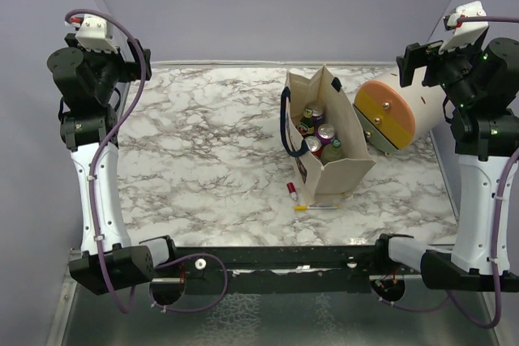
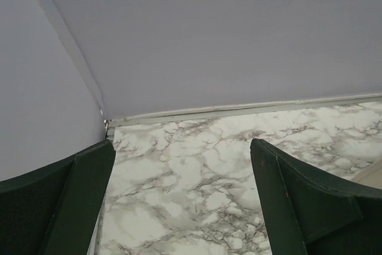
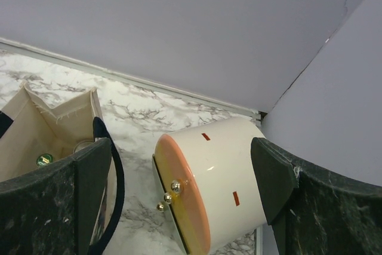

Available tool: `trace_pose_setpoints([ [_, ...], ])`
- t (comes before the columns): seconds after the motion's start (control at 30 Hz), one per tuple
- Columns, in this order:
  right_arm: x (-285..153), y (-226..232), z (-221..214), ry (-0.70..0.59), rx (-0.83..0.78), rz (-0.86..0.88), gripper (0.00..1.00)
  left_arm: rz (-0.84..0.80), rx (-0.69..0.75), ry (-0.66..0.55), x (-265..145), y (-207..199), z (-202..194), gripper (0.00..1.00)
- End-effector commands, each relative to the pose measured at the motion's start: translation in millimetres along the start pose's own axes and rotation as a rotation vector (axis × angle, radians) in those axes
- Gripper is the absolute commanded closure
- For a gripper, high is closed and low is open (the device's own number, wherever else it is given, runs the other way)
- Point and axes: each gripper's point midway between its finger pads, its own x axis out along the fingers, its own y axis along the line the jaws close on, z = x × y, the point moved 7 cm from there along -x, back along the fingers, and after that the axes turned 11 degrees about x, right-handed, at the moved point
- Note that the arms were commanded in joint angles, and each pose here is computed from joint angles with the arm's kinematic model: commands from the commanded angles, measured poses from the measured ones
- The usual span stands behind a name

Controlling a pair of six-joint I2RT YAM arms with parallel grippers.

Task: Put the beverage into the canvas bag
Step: Reset both arms

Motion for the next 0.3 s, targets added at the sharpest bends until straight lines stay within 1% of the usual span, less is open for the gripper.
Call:
trace_pose_setpoints([
  [0.0,-6,1,-1,-0.002,-0.002,0.009,0.00,0.075,0.048,-0.005,-4,8,-7,0.01],
  [0.07,-6,1,-1,-0.003,-0.002,0.015,0.00,0.077,0.051,0.011,-6,7,-11,0.01],
  [0.27,-4,2,2,-0.008,0.003,0.028,0.01,0.013,0.030,0.022,-9,-3,-14,0.01],
])
